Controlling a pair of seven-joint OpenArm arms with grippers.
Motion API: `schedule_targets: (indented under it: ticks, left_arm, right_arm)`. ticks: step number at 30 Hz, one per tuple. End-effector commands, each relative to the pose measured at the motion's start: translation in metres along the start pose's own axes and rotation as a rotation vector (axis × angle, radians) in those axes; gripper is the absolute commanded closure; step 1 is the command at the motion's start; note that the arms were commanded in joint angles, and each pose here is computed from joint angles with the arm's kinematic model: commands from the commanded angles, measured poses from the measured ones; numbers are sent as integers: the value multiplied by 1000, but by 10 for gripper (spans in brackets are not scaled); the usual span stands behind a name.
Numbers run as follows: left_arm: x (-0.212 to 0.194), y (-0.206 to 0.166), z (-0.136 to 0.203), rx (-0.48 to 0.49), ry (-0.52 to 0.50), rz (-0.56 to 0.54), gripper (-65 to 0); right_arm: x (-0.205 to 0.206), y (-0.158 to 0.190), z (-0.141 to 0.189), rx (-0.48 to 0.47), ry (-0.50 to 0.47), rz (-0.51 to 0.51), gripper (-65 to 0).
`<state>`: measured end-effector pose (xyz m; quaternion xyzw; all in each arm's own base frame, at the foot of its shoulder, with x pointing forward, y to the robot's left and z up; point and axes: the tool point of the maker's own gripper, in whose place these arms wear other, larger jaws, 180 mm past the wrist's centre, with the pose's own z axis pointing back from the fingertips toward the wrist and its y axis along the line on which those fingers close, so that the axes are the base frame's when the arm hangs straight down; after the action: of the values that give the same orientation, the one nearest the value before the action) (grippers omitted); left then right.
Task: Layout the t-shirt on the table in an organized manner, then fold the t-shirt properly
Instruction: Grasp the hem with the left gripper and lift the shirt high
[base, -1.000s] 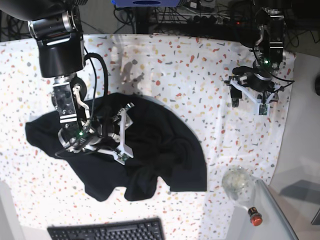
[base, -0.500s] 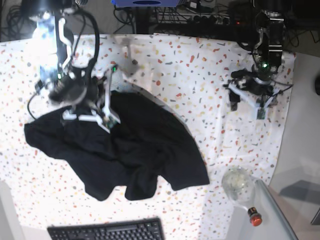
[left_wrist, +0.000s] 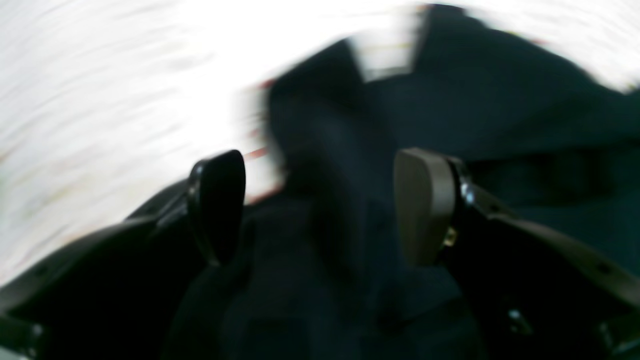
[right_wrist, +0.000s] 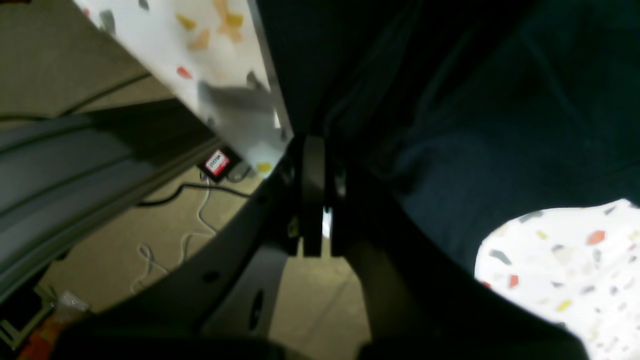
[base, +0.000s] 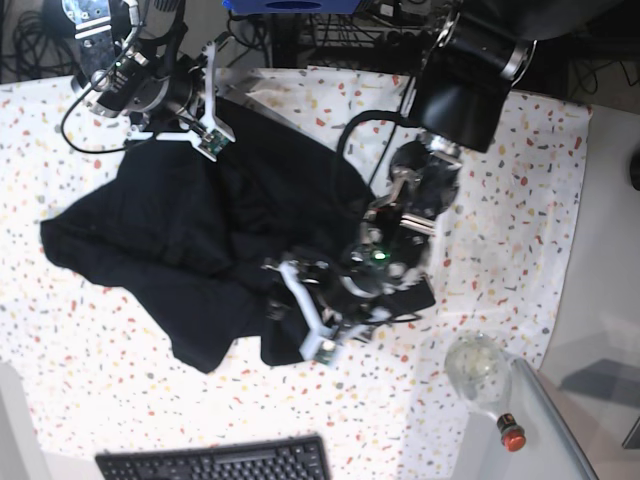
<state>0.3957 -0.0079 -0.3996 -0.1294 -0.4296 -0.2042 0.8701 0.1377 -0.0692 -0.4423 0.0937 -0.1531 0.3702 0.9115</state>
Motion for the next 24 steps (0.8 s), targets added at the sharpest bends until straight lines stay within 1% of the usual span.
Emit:
schedule_targets:
  ticks: [1, 5, 6, 8, 10, 11, 12, 14, 15, 17, 18, 21, 22, 24]
  left_arm:
    - [18, 6, -2, 16, -35, -1, -441]
    - [49, -4, 2, 0, -94, -16, -454]
    - [50, -5, 4, 3, -82, -30, -461]
    - [50, 6, 4, 37, -7, -58, -520]
    - [36, 20, 1, 82, 85, -80, -561]
    - [29, 32, 0, 123, 112, -61, -571]
    - [23, 48, 0, 174, 121, -14, -569]
    - [15, 74, 2, 251, 118, 78, -559]
    - [11, 83, 2, 274, 123, 111, -551]
    - [-4, 95, 1, 305, 156, 164, -528]
    - [-4, 100, -2, 312, 165, 182, -520]
    - [-16, 106, -11, 313, 219, 238, -510]
    - [-18, 109, -14, 316, 222, 250, -510]
    - [-10, 105, -22, 307, 193, 266, -510]
  right_arm:
    - [6, -3, 4, -12, -27, -2, 0]
    - [9, -26, 9, -65, -49, -46, 0]
    - [7, -29, 9, -72, -45, -52, 0]
    - [6, -36, 11, -87, -45, -58, 0]
    - [6, -37, 12, -89, -43, -55, 0]
    - [6, -37, 12, -89, -45, -55, 0]
    - [4, -38, 12, -92, -41, -51, 0]
    - [5, -37, 12, -89, -42, -48, 0]
    - [5, -37, 12, -89, -43, -49, 0]
    - [6, -37, 12, -89, -44, -47, 0]
    - [6, -37, 12, -89, -44, -47, 0]
    - [6, -36, 11, -86, -43, -43, 0]
    - [6, -36, 11, -85, -41, -42, 0]
    - [6, -36, 11, -85, -41, -43, 0]
